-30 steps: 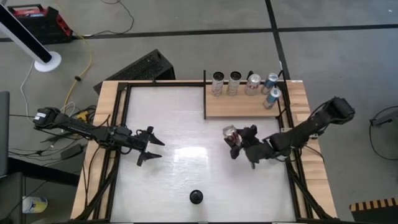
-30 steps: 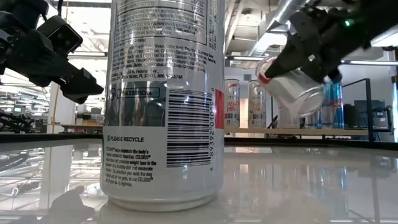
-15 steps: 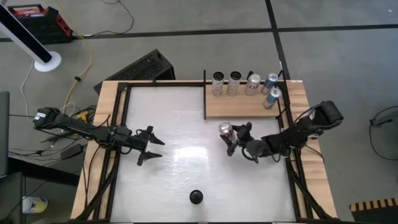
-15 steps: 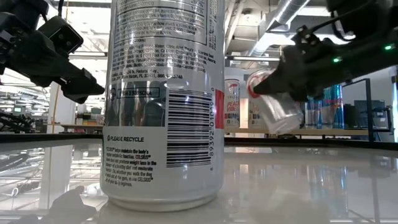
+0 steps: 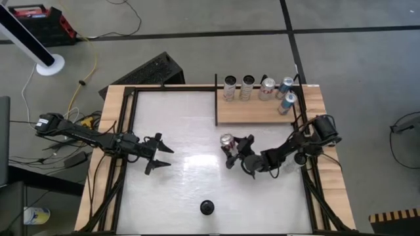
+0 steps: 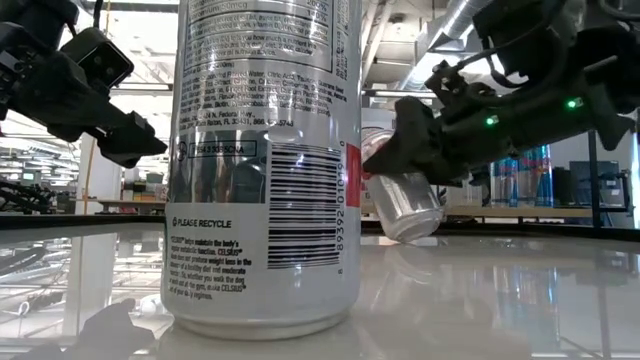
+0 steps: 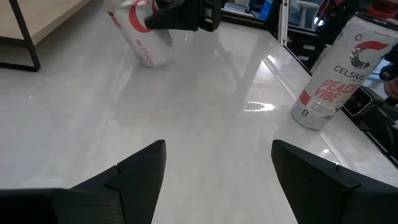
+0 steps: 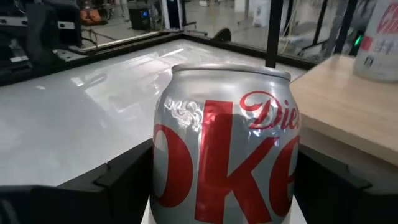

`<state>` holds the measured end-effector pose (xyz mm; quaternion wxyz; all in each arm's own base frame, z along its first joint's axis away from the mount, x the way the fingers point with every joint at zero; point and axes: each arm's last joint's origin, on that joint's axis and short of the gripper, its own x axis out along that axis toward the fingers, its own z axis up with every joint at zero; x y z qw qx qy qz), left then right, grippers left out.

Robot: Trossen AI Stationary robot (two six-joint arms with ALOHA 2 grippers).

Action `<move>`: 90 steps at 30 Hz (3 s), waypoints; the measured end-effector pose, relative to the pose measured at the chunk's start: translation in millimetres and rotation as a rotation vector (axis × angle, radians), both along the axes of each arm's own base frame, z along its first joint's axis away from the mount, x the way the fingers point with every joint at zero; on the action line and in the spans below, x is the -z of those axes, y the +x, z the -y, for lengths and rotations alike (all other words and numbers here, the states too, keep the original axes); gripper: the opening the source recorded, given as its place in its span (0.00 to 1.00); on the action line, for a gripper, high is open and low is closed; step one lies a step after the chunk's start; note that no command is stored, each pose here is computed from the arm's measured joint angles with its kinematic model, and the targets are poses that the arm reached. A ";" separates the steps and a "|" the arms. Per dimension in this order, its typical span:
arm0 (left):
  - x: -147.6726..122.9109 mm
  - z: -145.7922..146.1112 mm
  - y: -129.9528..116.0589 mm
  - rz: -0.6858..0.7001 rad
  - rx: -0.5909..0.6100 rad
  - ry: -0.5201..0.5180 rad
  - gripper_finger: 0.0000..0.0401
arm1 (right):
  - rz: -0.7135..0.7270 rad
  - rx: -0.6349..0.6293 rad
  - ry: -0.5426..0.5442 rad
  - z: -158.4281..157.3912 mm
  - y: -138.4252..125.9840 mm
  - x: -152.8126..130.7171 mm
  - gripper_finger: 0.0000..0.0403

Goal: Place canned beverage on shelf
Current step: Put the silver soda can on the shelf aligned with the other silver soda can

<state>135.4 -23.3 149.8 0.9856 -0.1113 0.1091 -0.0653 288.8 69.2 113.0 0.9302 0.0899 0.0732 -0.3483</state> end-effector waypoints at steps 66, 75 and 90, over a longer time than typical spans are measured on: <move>0.6 0.1 -0.1 -0.006 0.005 -0.002 0.69 | -0.451 -0.041 0.378 -6.1 47.5 -110.2 0.95; 0.6 0.1 -0.2 -0.006 0.004 -0.001 0.69 | -0.457 -0.034 0.381 -6.0 46.6 -109.8 0.79; 0.7 0.1 -0.2 -0.007 0.003 -0.001 0.69 | -0.518 -0.024 0.370 -1.5 17.3 -136.2 0.68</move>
